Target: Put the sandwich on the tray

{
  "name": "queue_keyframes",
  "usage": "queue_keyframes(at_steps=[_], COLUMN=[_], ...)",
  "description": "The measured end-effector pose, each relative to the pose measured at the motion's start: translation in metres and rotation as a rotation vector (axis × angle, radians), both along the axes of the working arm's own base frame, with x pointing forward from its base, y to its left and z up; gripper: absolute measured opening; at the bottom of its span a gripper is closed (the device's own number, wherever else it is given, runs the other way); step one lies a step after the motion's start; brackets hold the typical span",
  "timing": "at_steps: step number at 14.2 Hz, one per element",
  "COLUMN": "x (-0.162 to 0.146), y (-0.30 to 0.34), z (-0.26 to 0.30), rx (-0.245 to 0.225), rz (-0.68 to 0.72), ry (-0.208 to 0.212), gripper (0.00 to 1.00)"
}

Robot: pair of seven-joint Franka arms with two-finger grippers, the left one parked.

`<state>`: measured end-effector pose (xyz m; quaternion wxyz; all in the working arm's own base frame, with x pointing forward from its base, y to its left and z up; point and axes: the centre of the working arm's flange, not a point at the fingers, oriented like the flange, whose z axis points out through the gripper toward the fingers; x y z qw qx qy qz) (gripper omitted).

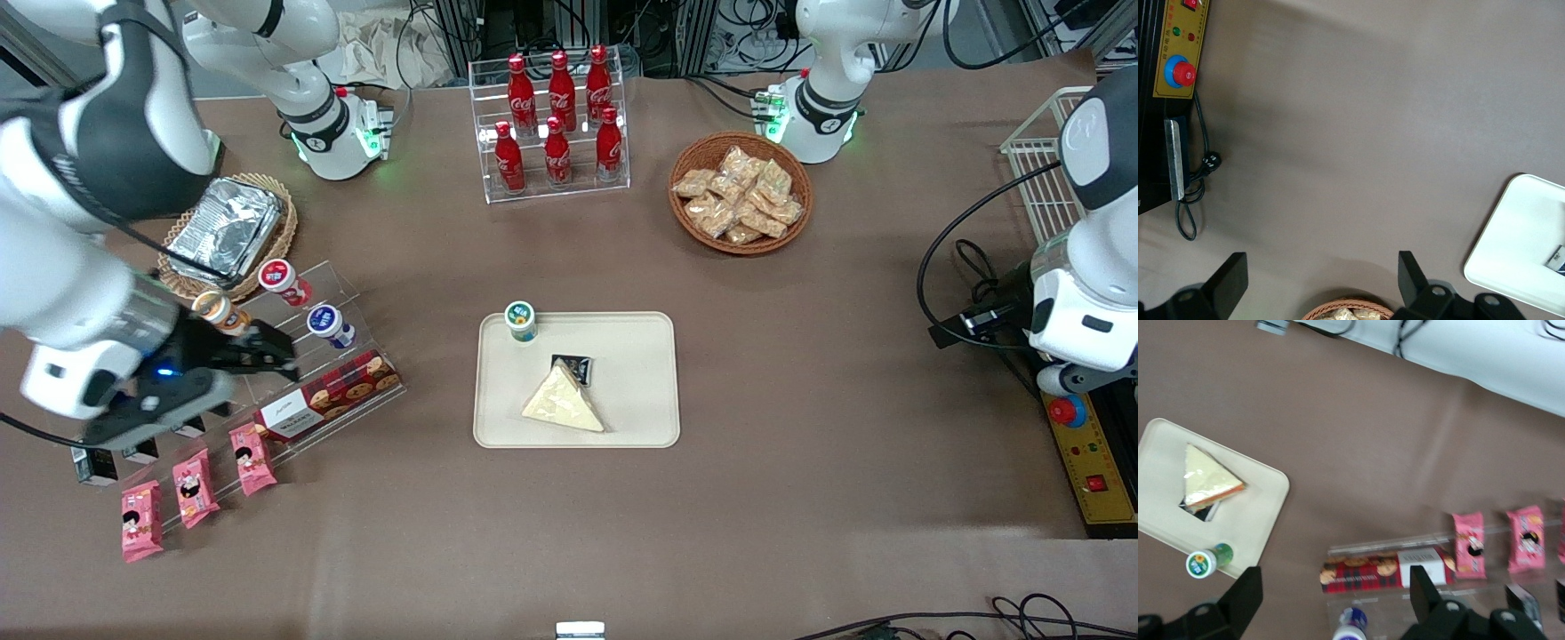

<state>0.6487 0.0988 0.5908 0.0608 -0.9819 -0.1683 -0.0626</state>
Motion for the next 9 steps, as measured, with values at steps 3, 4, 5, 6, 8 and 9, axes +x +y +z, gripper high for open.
queue_keyframes(at_steps=[3, 4, 5, 6, 8, 9], x=[-0.013, -0.017, -0.021, -0.024, -0.031, -0.034], y=[-0.056, -0.070, -0.082, -0.093, -0.115, -0.127], z=[0.023, 0.028, 0.032, 0.034, 0.037, 0.037], rx=[-0.015, -0.019, -0.023, -0.026, -0.032, -0.033], rz=[-0.087, -0.111, -0.136, -0.161, -0.207, -0.227], ry=[0.023, 0.031, 0.039, 0.048, 0.073, 0.088], gripper=[0.99, 0.98, 0.98, 0.98, 0.99, 0.98])
